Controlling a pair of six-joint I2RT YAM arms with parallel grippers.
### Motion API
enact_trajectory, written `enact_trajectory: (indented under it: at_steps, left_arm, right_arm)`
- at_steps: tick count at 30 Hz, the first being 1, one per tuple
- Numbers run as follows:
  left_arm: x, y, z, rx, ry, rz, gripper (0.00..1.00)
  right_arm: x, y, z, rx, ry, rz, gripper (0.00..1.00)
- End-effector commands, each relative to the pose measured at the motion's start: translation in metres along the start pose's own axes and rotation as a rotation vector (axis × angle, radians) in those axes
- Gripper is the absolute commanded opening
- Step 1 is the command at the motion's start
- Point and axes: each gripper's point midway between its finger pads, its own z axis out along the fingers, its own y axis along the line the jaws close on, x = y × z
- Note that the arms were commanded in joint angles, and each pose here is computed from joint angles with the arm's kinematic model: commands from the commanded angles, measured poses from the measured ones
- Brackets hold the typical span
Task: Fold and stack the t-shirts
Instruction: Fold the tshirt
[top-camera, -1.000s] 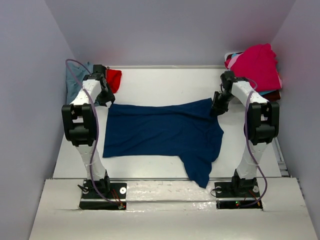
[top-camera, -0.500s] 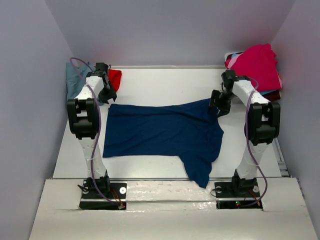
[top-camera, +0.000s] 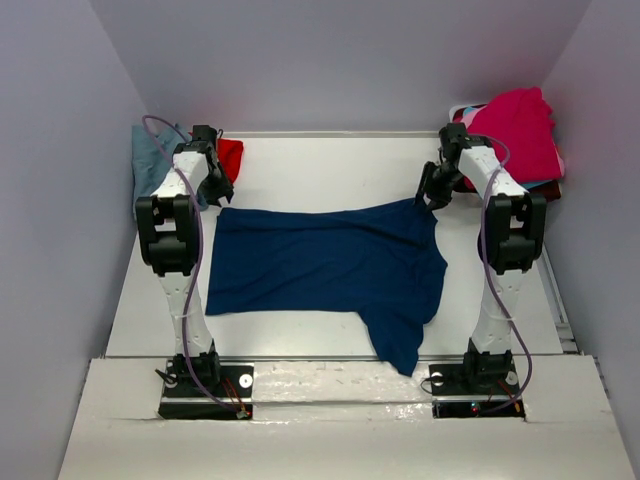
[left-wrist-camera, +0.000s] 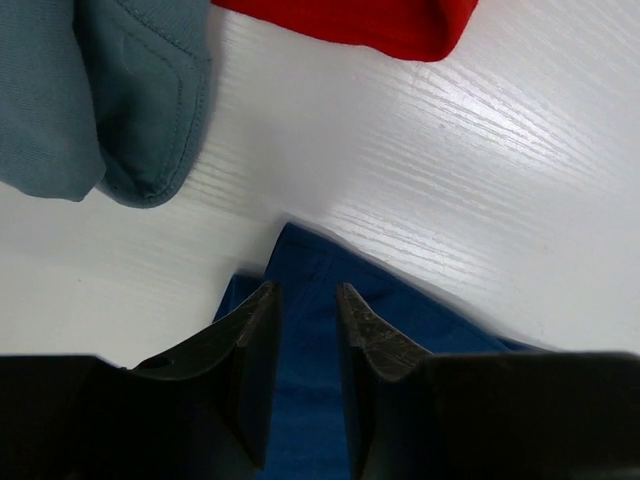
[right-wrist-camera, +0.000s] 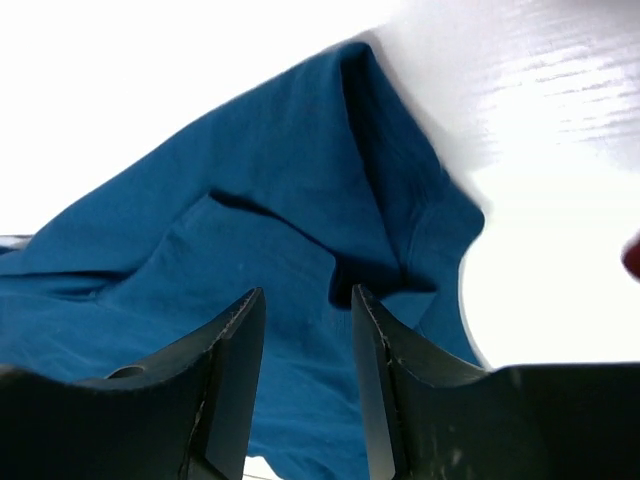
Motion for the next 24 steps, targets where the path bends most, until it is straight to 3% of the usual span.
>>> enact_trajectory:
  at_steps: [1,24]
  left_arm:
    - [-0.008,-0.002,-0.015,0.027,-0.031,0.007,0.38]
    - [0.022,0.000,-0.018,0.048,0.015,0.017,0.35]
  right_arm:
    - [-0.008,0.004,-0.007,-0.019,-0.015,0.000,0.46]
    - [0.024,-0.012,0.013,0.001,0.068,0.002,0.43]
